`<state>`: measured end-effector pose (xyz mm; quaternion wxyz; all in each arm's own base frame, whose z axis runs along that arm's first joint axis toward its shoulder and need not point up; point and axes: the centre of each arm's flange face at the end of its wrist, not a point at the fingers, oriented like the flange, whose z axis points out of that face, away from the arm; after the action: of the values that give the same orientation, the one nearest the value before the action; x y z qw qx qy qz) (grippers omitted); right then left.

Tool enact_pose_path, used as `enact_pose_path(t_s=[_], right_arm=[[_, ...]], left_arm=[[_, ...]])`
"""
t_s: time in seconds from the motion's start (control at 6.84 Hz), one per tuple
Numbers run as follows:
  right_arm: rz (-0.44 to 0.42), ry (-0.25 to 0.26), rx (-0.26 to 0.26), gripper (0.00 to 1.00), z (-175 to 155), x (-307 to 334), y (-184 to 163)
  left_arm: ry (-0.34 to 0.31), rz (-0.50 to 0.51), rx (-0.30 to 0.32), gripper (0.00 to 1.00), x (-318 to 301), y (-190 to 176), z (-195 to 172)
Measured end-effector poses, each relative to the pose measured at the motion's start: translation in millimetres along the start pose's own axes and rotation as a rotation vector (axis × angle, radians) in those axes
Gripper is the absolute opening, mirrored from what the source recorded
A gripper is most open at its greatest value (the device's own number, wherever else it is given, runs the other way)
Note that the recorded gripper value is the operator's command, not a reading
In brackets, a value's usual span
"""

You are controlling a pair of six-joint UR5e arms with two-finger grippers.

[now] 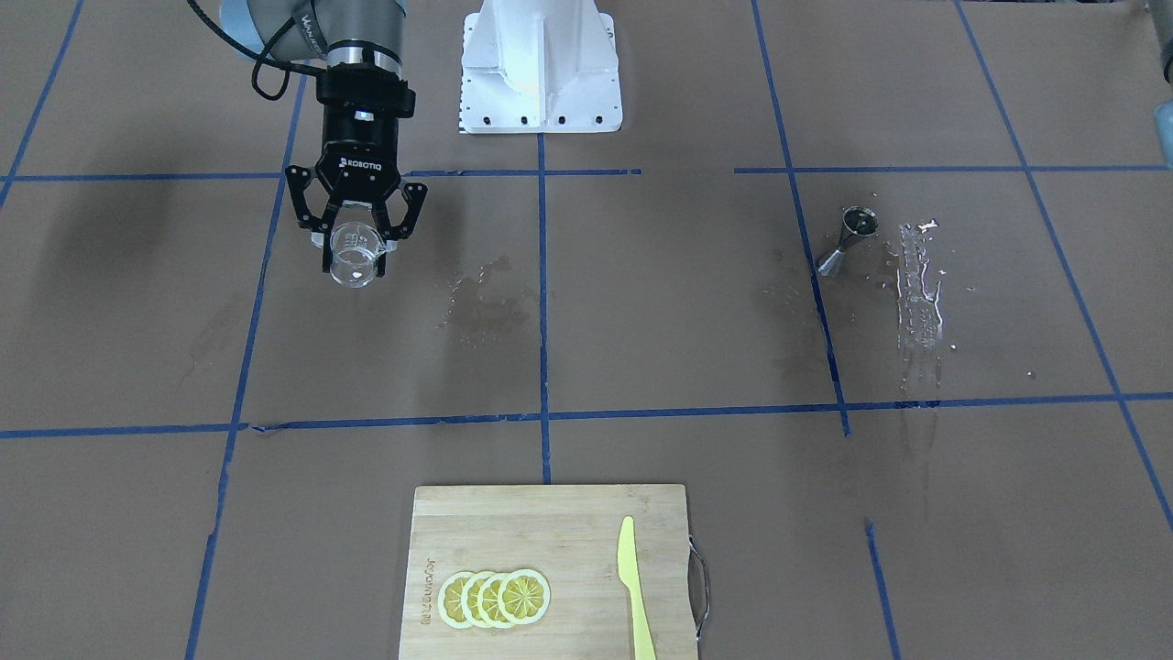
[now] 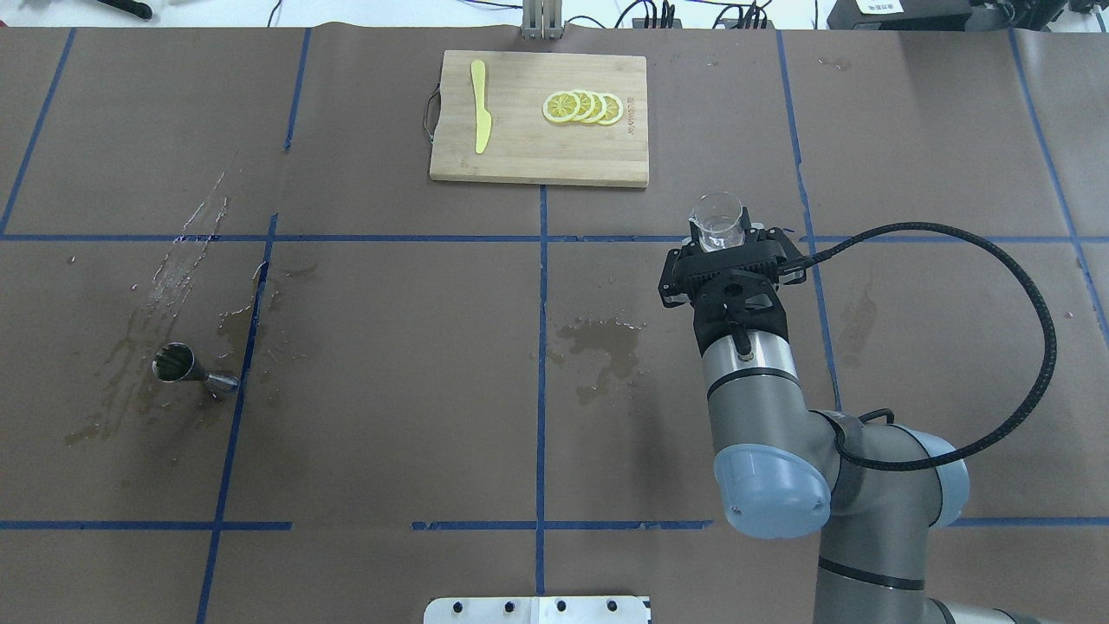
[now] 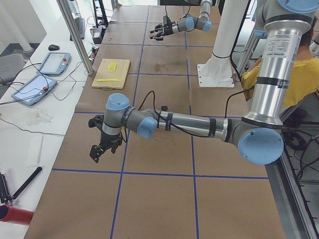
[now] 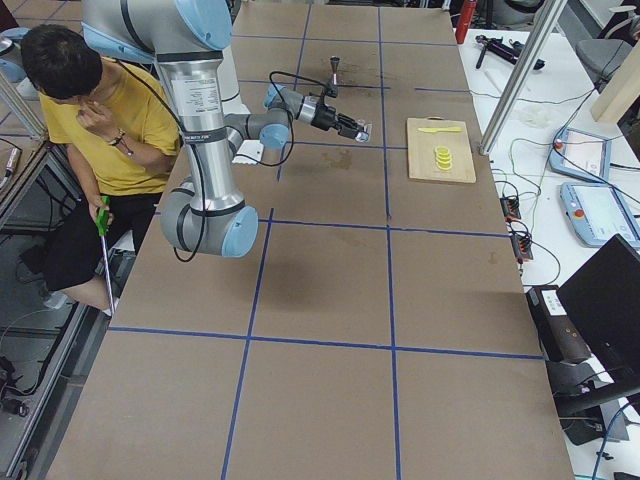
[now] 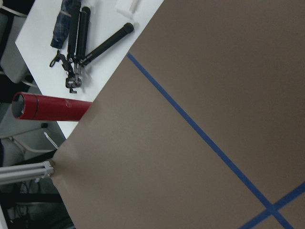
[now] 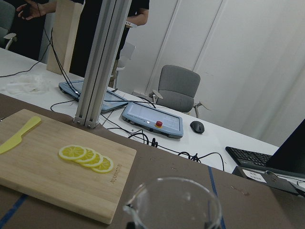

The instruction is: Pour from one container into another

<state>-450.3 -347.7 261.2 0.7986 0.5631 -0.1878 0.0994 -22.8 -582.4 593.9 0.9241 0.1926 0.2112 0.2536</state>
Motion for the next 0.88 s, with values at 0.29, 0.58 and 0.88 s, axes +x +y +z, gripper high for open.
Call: enact_pose_path(t_s=[0.29,0.58,0.88], right_arm=[[0.003,-0.002,-0.002,0.00,-0.3,-0.4,-0.6],[0.006,-0.005,-0.003,0.00,-1.1,-1.1,-1.4],[0.006,-0.007,-0.005,0.00,-1.1,-1.1,-1.6]], left_arm=[[0.238,-0.140,-0.062,1.00,1.0,44.9,14.8],[0.397,-0.262,-0.014,1.00,-8.5,84.2,10.2],[0.454,-0.395,0.005,1.00,-18.7,122.3,6.3]])
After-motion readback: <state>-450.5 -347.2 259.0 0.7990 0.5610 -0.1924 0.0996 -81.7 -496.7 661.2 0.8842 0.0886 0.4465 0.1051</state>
